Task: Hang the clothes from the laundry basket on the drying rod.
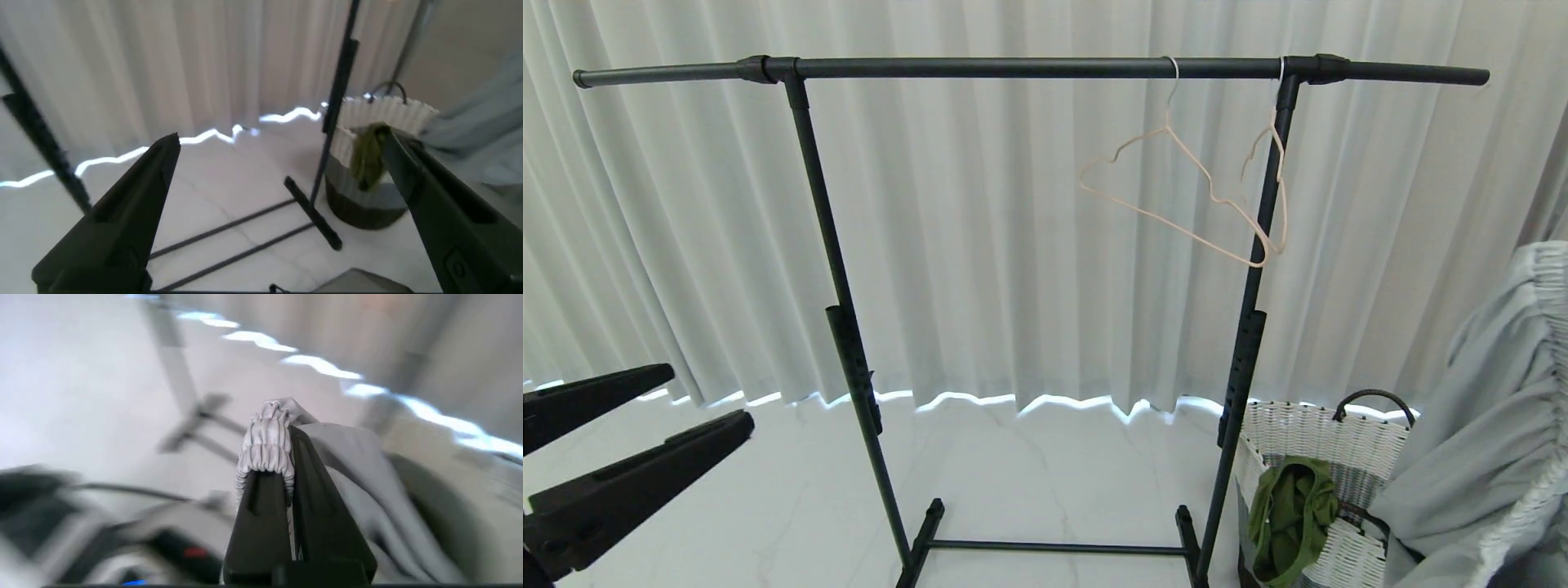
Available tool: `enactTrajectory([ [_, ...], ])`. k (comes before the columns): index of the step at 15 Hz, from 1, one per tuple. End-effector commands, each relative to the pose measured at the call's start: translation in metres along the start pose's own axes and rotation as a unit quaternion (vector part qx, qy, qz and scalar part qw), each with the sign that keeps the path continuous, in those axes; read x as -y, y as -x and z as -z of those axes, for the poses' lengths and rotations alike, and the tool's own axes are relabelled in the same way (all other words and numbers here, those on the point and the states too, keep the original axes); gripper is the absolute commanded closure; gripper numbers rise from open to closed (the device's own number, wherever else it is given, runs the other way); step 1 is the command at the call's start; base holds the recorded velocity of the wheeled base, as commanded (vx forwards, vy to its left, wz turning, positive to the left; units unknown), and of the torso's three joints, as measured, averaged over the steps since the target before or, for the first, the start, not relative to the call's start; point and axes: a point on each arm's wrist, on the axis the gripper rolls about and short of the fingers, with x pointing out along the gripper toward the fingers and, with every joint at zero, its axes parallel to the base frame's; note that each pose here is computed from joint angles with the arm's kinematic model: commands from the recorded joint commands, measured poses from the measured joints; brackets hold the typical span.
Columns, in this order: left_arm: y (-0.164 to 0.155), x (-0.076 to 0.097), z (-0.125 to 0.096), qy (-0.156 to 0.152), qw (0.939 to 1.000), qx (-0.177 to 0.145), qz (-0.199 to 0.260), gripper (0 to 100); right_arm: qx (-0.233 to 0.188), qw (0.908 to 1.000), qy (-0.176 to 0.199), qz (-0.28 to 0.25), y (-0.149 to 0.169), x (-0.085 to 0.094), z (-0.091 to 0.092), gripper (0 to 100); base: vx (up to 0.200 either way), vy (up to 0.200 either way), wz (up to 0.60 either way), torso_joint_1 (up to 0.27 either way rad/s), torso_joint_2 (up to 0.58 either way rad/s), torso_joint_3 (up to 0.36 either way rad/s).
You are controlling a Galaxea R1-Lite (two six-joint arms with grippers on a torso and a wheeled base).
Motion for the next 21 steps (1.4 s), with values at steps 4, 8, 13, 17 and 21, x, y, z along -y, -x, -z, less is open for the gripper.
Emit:
enactTrajectory([
  [4,-0.035,0.013,0.011,0.0,0.9928,-0.077,0.092,0,-0.041,0.9946,-0.011,-0.094,-0.087,-0.032,-0.017,100,0.0,0.0,0.0,0.0,0.0,0.0],
  [8,-0.071,0.039,0.017,-0.022,0.9796,-0.142,0.141,0,-0.061,0.9943,-0.008,-0.087,-0.11,-0.034,-0.008,100,0.0,0.0,0.0,0.0,0.0,0.0],
  [13,-0.126,0.132,0.034,0.061,0.9597,-0.208,0.179,0,-0.068,0.9938,-0.006,-0.088,-0.114,-0.034,-0.002,100,0.0,0.0,0.0,0.0,0.0,0.0],
  [17,-0.159,0.158,0.06,0.037,0.9485,-0.261,0.175,0,-0.056,0.9935,-0.005,-0.098,-0.111,-0.036,-0.005,100,0.0,0.0,0.0,0.0,0.0,0.0],
  [21,-0.209,0.16,0.073,0.047,0.9512,-0.274,0.134,0,-0.039,0.9923,-0.001,-0.117,-0.104,-0.042,-0.007,100,0.0,0.0,0.0,0.0,0.0,0.0],
])
